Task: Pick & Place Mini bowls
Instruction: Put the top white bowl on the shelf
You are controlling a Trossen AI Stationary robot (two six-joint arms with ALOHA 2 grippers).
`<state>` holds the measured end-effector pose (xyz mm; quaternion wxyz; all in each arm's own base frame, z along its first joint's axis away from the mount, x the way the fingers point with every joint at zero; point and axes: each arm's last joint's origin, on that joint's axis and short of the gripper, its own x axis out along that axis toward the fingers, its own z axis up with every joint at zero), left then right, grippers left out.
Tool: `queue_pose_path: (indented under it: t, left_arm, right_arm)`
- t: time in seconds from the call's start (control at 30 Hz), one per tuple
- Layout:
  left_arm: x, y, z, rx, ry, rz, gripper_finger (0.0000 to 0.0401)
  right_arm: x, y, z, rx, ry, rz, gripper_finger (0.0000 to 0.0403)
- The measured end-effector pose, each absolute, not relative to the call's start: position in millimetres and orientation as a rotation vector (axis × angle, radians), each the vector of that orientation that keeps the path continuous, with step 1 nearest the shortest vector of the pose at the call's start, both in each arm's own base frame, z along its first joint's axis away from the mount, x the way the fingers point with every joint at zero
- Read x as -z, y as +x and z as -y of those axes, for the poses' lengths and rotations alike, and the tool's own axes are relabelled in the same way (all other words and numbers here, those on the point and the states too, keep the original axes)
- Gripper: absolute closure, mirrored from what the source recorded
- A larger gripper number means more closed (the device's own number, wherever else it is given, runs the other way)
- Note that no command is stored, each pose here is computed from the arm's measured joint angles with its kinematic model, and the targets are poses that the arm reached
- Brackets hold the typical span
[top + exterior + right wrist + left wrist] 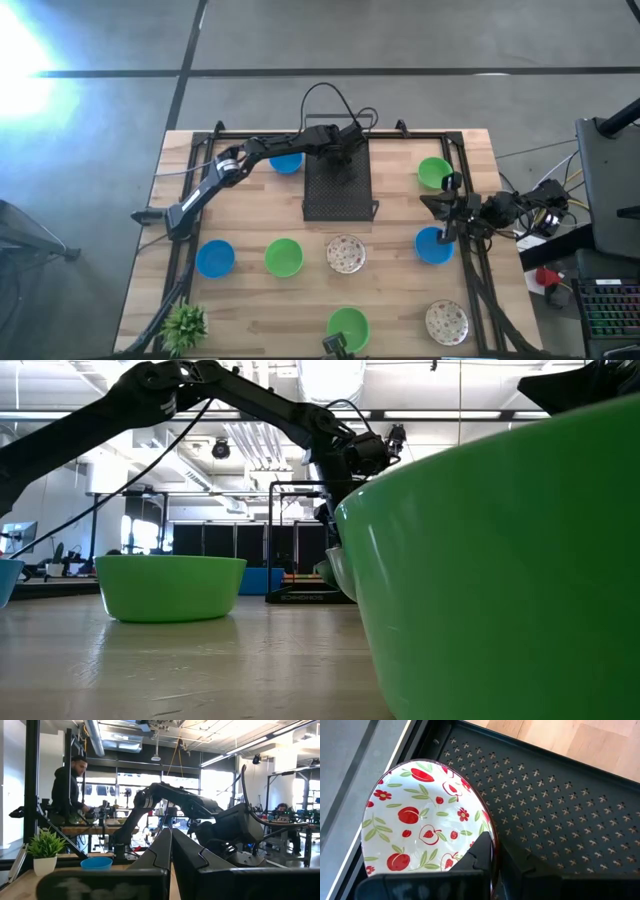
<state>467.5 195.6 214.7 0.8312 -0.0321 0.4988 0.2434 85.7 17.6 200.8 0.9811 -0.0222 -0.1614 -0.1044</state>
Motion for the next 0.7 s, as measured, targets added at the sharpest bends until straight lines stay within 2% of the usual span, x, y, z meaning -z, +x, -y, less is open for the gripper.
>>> queue_pose_path:
  t: [0.33, 0.7]
  left_arm:
    - [-214.7, 467.5, -195.4, -0.518, -0.067, -1.058, 0.0336]
    - [-212.4, 463.2, -193.7, -0.522, -0.079, -1.110, 0.0334]
  right_arm:
    - [-200.8, 85.7, -17.6, 0.209, -0.044, 0.325, 0.0394]
    - [-200.8, 85.7, -17.6, 0.209, -0.041, 0.326, 0.0394]
